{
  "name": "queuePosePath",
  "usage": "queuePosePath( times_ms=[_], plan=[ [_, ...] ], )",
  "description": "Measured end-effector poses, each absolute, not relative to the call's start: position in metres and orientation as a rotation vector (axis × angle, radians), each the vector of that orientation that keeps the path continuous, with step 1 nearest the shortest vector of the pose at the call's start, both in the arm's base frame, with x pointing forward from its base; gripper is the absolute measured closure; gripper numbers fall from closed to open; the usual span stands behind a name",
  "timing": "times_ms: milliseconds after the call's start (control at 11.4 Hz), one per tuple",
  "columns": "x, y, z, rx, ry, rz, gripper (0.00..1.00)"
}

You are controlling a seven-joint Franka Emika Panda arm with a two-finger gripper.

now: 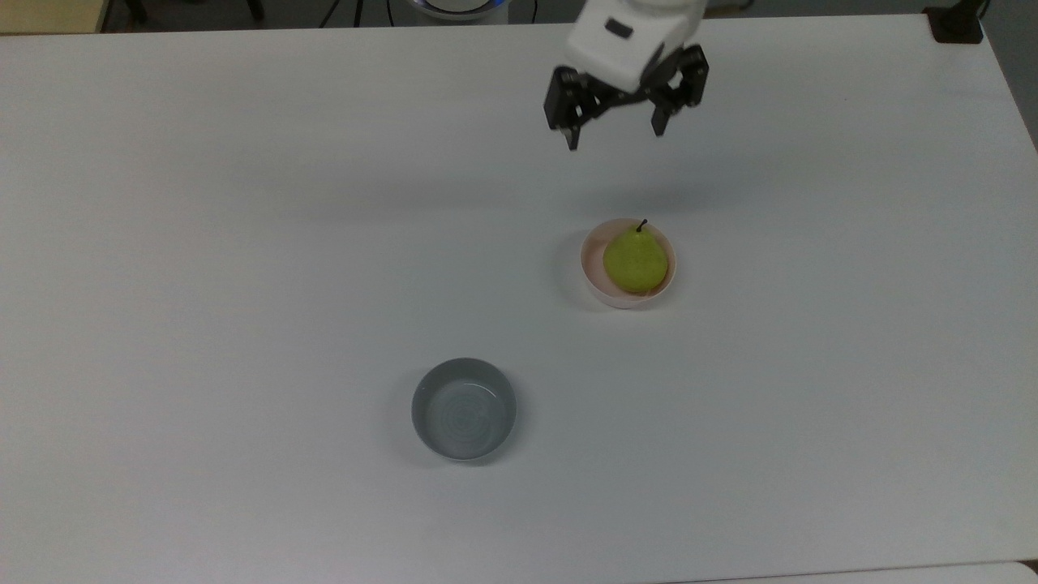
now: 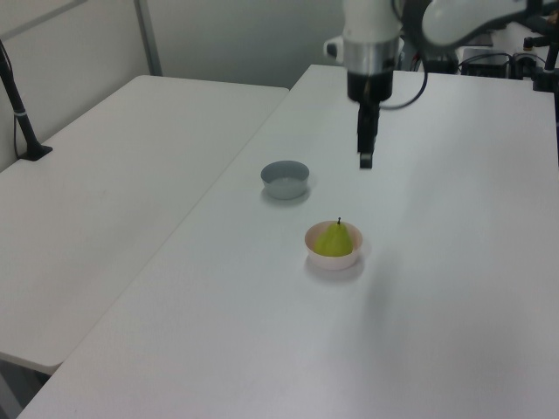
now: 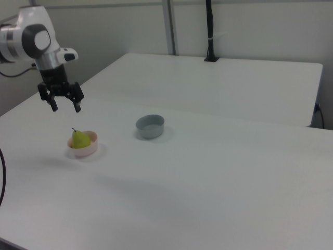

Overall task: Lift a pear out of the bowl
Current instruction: 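Move the open gripper over the pink bowl and lower onto the pear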

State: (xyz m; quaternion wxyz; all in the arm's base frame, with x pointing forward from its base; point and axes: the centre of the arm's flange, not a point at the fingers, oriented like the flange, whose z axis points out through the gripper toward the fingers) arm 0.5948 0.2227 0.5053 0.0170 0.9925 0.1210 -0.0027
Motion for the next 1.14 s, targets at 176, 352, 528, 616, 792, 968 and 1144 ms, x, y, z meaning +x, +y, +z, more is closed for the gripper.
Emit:
queuePosePath(
  times_ms=[176, 352, 528, 616, 792, 968, 1144],
  plan=[
    [0.606, 0.240, 0.470, 3.080, 0.405, -0.012, 0.00],
    [0.615, 0.247, 0.443, 3.078, 0.414, -0.016, 0.00],
    [0.621, 0.251, 0.424, 3.080, 0.418, -0.007, 0.00],
    [0.624, 0.252, 0.415, 3.078, 0.420, -0.009, 0.00],
    [0.629, 0.255, 0.394, 3.076, 0.423, -0.017, 0.00],
    [0.631, 0.259, 0.380, 3.071, 0.433, -0.020, 0.00],
    [0.631, 0.263, 0.372, 3.066, 0.443, -0.024, 0.00]
  ],
)
